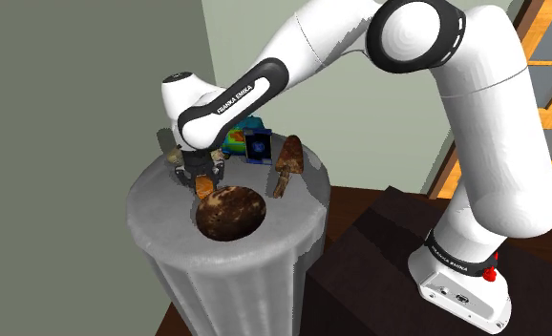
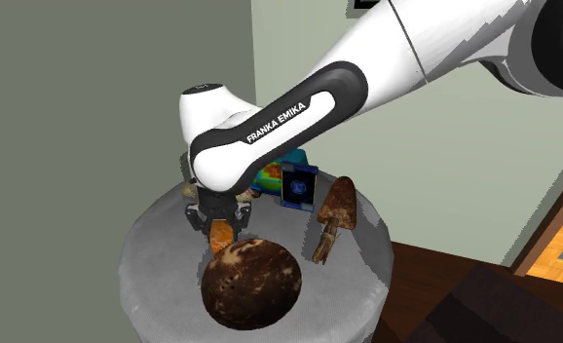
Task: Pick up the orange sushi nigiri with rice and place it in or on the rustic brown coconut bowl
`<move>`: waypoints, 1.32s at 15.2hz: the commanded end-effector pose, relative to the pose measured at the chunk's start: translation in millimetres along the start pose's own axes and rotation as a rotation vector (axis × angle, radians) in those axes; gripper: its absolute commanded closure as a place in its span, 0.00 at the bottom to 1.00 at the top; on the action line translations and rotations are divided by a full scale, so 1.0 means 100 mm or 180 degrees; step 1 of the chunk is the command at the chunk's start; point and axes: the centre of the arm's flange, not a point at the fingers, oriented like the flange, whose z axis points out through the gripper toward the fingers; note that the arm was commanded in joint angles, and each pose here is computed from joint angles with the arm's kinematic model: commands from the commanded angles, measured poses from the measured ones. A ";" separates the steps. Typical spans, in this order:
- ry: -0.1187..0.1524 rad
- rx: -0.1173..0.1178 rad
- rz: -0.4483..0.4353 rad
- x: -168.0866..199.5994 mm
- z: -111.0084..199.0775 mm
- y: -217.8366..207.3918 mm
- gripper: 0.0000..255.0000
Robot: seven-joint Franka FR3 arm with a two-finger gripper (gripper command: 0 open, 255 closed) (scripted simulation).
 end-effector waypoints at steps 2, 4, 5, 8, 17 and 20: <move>0.0000 -0.0001 0.0000 -0.01 -0.16 0.00 1.00; 0.0000 -0.0001 0.0000 -0.01 -0.26 0.00 1.00; 0.0000 -0.0001 0.0000 -0.01 -0.32 0.00 1.00; 0.0000 -0.0001 0.0000 -0.01 -0.47 -0.01 1.00; 0.0000 -0.0001 0.0000 0.00 -0.95 -0.01 1.00; 0.0000 -0.0001 0.0000 -0.22 -0.98 0.13 1.00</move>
